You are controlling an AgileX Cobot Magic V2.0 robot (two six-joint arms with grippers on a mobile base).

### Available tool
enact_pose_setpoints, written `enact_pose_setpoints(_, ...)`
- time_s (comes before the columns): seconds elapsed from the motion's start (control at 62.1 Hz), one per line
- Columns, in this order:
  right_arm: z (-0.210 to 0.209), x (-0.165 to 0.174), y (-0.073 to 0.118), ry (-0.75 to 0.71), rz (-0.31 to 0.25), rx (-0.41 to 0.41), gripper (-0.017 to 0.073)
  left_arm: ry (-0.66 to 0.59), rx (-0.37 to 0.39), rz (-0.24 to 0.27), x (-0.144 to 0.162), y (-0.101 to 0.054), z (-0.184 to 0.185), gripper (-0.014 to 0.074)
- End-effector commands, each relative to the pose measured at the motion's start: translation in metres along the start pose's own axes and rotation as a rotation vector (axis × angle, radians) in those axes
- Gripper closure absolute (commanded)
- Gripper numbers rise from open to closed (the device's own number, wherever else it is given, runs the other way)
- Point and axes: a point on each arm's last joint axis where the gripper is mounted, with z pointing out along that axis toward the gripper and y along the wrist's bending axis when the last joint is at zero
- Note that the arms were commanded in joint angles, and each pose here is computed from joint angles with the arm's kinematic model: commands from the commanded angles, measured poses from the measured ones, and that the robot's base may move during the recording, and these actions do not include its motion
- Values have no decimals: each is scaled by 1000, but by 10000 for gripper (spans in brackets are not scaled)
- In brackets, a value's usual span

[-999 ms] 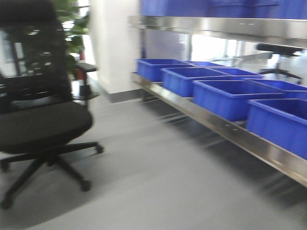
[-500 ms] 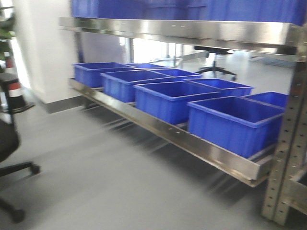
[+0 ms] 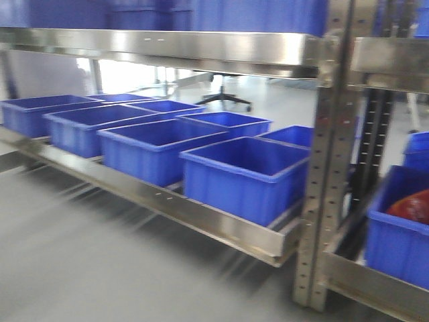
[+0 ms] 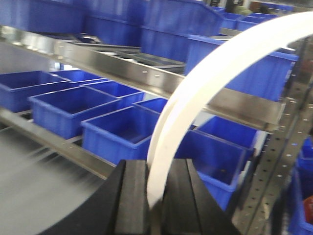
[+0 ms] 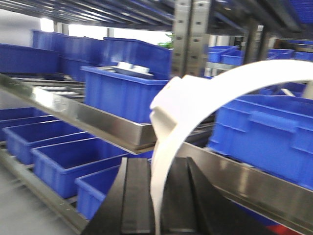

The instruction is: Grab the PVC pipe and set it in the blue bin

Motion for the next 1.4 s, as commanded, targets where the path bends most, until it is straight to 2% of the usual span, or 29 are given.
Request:
enact_pose_setpoints(0.0, 0, 0, 0, -7, -18, 2, 724, -30, 7, 2, -2, -1, -1, 704)
enact_pose_setpoints(1.386, 0, 1, -1, 6, -18, 6, 724, -30, 7, 2, -2, -1, -1, 704)
